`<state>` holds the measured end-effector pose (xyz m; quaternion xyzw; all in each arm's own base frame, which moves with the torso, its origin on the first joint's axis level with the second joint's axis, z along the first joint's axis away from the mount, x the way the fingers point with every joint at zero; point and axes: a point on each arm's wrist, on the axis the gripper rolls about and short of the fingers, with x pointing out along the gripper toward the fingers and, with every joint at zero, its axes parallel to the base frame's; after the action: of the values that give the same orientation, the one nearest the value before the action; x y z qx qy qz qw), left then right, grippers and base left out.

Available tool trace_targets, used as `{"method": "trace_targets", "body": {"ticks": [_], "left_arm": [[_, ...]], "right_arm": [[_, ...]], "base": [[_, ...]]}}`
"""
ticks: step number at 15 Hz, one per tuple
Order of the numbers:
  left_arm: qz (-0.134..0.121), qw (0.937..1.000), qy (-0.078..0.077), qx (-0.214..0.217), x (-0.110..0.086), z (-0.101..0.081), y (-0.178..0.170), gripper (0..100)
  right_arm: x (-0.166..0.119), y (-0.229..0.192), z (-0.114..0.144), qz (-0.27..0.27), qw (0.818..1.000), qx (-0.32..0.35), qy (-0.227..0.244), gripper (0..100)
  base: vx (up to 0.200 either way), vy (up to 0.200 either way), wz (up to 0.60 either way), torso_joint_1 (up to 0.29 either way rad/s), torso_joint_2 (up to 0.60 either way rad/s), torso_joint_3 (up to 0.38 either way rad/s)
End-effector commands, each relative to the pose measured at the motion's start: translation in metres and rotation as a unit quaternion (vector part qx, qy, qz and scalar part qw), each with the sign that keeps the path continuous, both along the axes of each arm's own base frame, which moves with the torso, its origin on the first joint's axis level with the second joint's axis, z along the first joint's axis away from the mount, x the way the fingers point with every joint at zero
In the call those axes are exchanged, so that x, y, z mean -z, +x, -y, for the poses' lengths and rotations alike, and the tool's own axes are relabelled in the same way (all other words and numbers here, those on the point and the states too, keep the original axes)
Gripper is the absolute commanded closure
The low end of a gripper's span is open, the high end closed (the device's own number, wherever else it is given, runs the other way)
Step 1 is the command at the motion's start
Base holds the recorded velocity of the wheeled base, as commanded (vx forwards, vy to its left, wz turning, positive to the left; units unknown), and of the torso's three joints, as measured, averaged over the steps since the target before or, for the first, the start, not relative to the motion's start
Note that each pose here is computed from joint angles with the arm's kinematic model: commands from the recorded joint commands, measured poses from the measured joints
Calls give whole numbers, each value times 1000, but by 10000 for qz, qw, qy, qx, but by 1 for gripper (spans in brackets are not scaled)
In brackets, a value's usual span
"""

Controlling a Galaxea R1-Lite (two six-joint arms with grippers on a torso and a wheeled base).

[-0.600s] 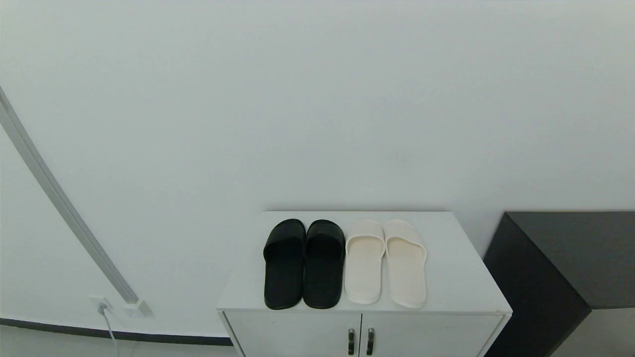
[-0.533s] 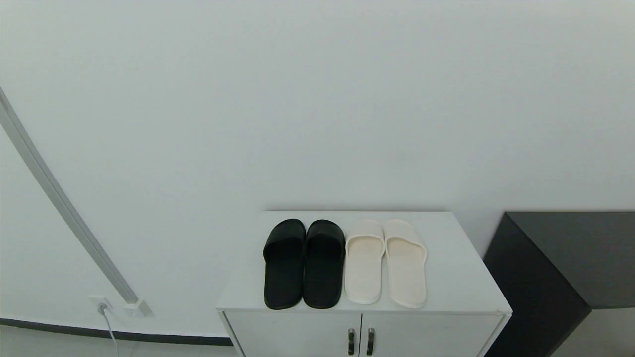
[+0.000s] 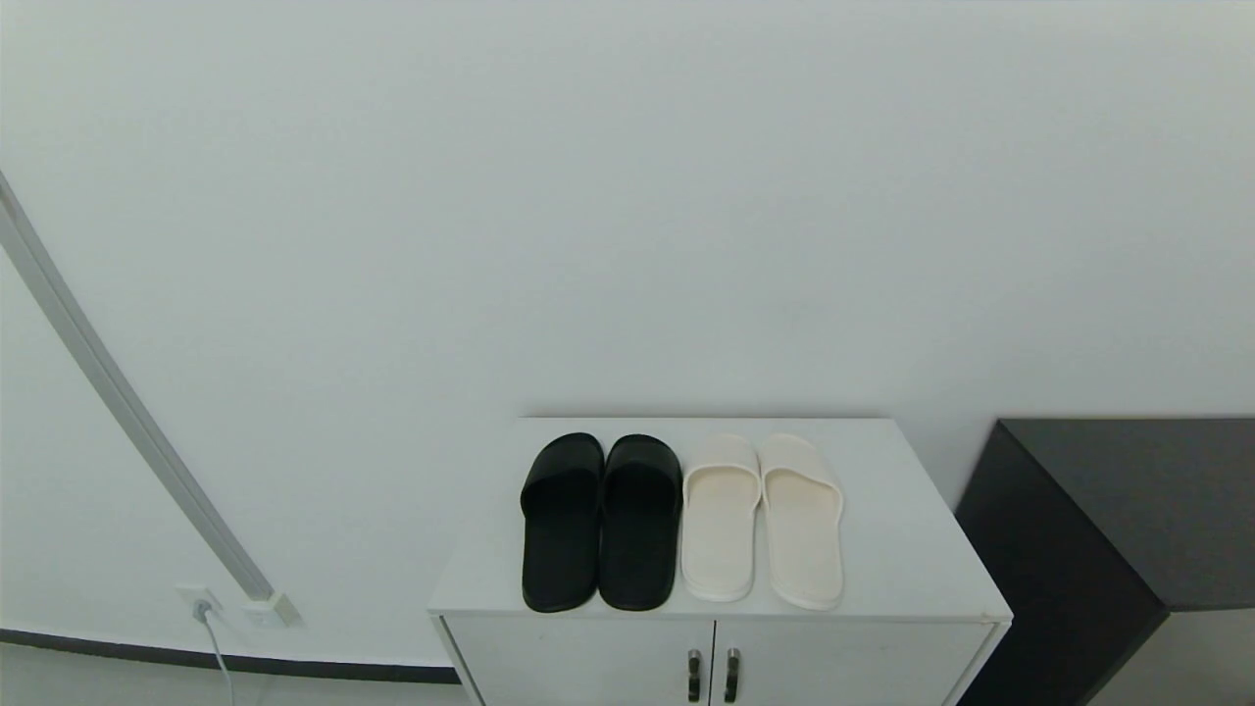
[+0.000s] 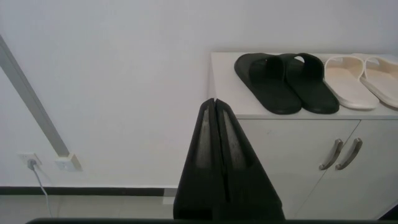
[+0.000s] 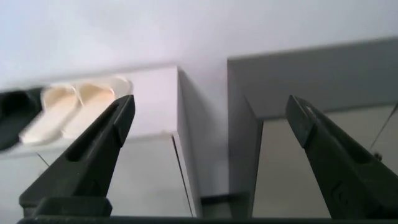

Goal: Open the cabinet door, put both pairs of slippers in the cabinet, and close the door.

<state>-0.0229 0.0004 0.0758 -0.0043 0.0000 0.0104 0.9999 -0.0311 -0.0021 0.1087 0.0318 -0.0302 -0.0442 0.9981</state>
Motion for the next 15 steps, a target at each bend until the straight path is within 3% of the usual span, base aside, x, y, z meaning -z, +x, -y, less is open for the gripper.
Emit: {"method": "trace_targets", "body": {"ticks": [1,4,10,15], "left_arm": [[0,10000,4,-3,0,0,0,100],[-8,10000,-3,-3,0,0,0,100],[0,10000,-11,-3,0,0,0,100],[-7,10000,-11,-3,0,0,0,100]], "right_arm": [[-13,11,-1,-874,9955,-303,-201,0],[-5,33,-4,-1711,9816,-830,-198,0],[-41,115,-11,-1824,9758,-1202,0,0],[-68,158,-64,-1882,9717,-1395,315,0]], "base": [[0,0,0,0,0,0],[0,0,0,0,0,0],[0,0,0,0,0,0],[0,0,0,0,0,0]]}}
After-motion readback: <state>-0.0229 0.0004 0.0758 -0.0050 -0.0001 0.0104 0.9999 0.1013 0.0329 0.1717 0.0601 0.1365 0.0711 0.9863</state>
